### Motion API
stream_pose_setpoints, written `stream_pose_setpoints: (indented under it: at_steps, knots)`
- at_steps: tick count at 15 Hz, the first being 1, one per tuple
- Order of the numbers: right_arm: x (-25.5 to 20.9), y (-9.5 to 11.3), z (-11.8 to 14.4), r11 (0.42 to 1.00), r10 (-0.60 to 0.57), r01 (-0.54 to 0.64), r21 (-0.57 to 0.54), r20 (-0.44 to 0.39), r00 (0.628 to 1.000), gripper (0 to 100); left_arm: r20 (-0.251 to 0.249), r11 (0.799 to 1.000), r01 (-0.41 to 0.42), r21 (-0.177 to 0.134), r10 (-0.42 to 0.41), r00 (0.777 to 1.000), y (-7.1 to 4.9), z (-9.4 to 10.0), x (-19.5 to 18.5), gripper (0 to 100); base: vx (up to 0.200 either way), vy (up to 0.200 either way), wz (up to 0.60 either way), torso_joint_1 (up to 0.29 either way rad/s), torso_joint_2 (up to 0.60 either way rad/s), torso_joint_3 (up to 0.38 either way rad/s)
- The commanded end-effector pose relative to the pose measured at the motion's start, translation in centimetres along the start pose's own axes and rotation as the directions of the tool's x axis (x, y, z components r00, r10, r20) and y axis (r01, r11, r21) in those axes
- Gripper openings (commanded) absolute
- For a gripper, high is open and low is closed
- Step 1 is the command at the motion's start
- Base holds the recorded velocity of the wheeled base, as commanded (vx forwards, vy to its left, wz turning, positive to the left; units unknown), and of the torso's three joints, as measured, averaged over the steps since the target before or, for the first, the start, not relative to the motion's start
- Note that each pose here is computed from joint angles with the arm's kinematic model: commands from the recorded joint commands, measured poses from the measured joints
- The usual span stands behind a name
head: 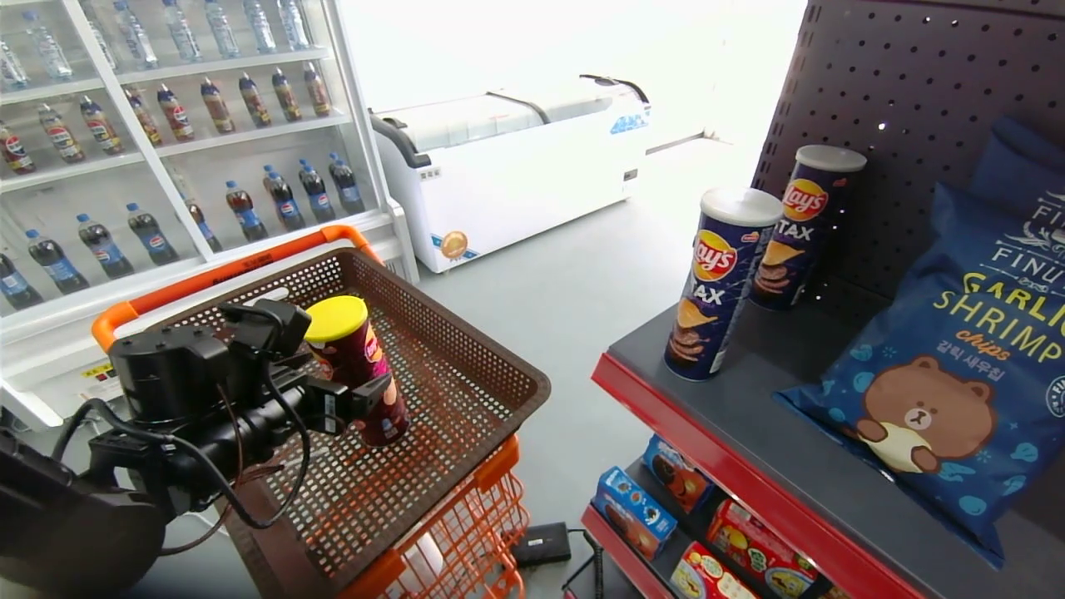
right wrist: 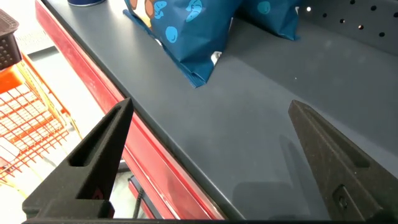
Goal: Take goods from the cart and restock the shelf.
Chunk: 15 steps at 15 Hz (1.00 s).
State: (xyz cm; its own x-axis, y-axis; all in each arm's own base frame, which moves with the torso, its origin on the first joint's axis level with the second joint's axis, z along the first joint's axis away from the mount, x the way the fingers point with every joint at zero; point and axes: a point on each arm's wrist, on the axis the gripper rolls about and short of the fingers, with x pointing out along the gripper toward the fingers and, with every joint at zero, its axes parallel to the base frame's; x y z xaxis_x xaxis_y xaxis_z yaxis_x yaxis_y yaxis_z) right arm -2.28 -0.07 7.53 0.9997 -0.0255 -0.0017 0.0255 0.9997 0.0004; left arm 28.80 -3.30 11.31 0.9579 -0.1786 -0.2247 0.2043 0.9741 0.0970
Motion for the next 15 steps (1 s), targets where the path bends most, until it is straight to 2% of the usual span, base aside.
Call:
stream_pose_setpoints:
  at_steps: [1,5,7,10,11,12,14,15]
  knots:
    - [0.0,0.0,0.0,1.000,-0.001,0.001,0.000,-0.001,1.000,100,-0.016,1.000,0.020,0.003,-0.020,1.000,-0.6,-1.2,1.9,100,0.000,0.000,0.00,0.000,0.00,0.000]
    - [0.0,0.0,0.0,1.000,-0.001,0.001,0.000,-0.001,1.000,100,0.006,0.999,-0.032,0.004,0.032,0.999,-0.4,-1.6,3.6,100,0.000,0.000,0.00,0.000,0.00,0.000]
    - [0.0,0.0,0.0,1.000,-0.001,0.001,-0.002,-0.001,1.000,100,0.000,0.998,-0.065,0.004,0.065,0.998,-0.3,-1.8,4.2,100,0.000,0.000,0.00,0.000,0.00,0.000]
    - [0.0,0.0,0.0,1.000,-0.001,0.001,0.000,-0.001,1.000,100,-0.007,0.998,-0.063,0.003,0.063,0.998,-0.5,-2.1,4.4,100,0.000,0.000,0.00,0.000,0.00,0.000]
    - [0.0,0.0,0.0,1.000,-0.001,0.001,0.000,-0.001,1.000,100,0.001,0.998,-0.061,0.004,0.061,0.998,-0.5,-2.2,4.6,0,0.000,0.000,0.00,0.000,0.00,0.000]
    - [0.0,0.0,0.0,1.000,-0.001,0.001,0.000,-0.001,1.000,100,0.026,0.998,-0.061,0.008,0.060,0.998,-0.7,-1.8,4.8,0,0.000,0.000,0.00,0.000,0.00,0.000]
    - [0.0,0.0,0.0,1.000,-0.001,0.001,0.000,-0.001,1.000,100,-0.013,0.997,-0.070,0.025,0.070,0.997,-0.9,-2.3,4.5,0,0.000,0.000,0.00,0.000,0.00,0.000]
    - [0.0,0.0,0.0,1.000,-0.001,0.001,0.000,-0.001,1.000,100,-0.049,0.996,-0.078,0.039,0.080,0.996,-1.1,-2.6,4.4,0,0.000,0.000,0.00,0.000,0.00,0.000]
